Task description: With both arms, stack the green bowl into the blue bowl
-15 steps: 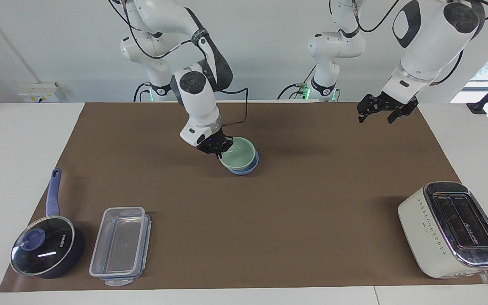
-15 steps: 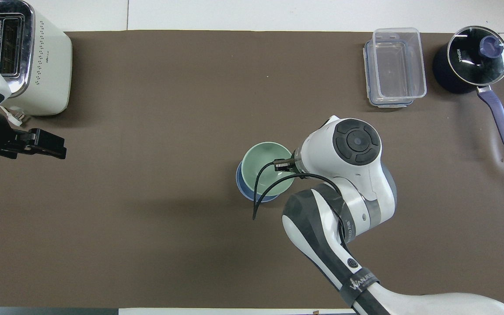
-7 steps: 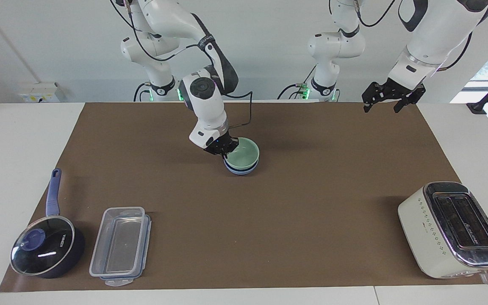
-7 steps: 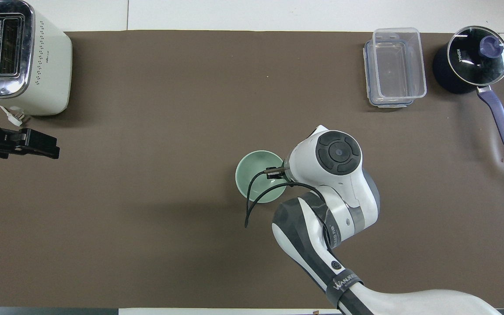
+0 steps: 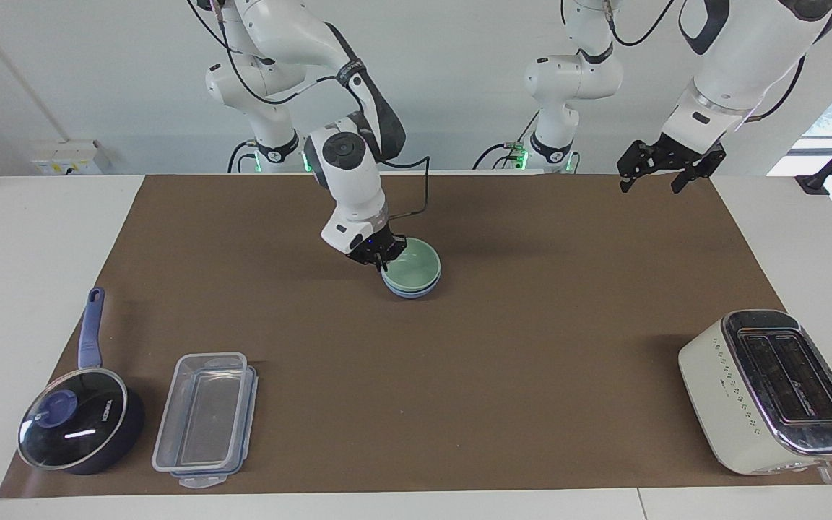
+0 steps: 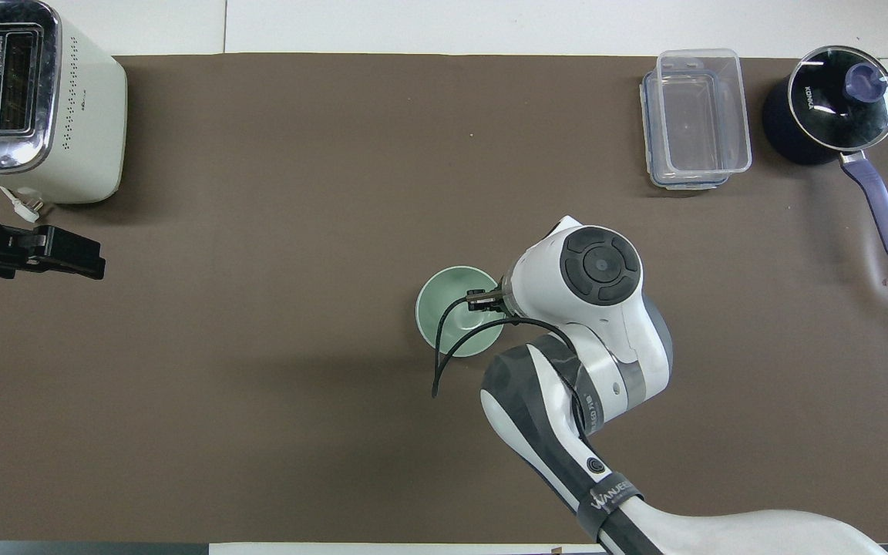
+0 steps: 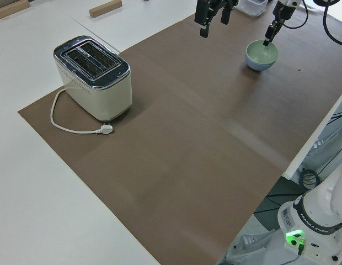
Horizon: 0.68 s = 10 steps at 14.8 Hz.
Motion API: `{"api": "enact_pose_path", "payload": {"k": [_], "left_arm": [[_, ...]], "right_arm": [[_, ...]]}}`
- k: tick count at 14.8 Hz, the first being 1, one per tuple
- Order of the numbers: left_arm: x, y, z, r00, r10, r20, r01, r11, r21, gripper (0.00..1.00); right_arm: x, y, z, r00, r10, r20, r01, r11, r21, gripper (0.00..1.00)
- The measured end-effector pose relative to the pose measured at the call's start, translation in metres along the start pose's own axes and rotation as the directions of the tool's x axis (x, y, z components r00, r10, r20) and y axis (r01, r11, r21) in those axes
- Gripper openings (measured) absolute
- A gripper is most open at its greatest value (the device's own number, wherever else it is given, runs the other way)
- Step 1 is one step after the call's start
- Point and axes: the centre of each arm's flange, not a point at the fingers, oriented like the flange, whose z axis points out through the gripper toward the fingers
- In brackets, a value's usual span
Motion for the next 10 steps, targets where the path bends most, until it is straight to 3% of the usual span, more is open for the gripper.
{"api": "enact_pose_path", "payload": {"k": [4,7,10], "left_arm": [[0.001,-0.001,0.0,1.0,-0.001,-0.004,0.001,1.0,0.0,1.0],[0.001,-0.002,0.0,1.0,-0.003,-0.006,0.003,1.0,0.004,1.0],[0.001,-0.003,0.0,1.0,-0.003,-0.007,0.003,1.0,0.012,1.0]], "right_arm": [[0.046,0.057,-0.114,0.995,0.096,0.011,-0.096,0.995,-0.011,1.0],[0.052,0.117,-0.194,0.988,0.153,-0.005,-0.153,0.984,-0.096,1.0],[0.036,0.165,-0.252,0.987,0.162,0.02,-0.159,0.979,-0.125,1.0]]}}
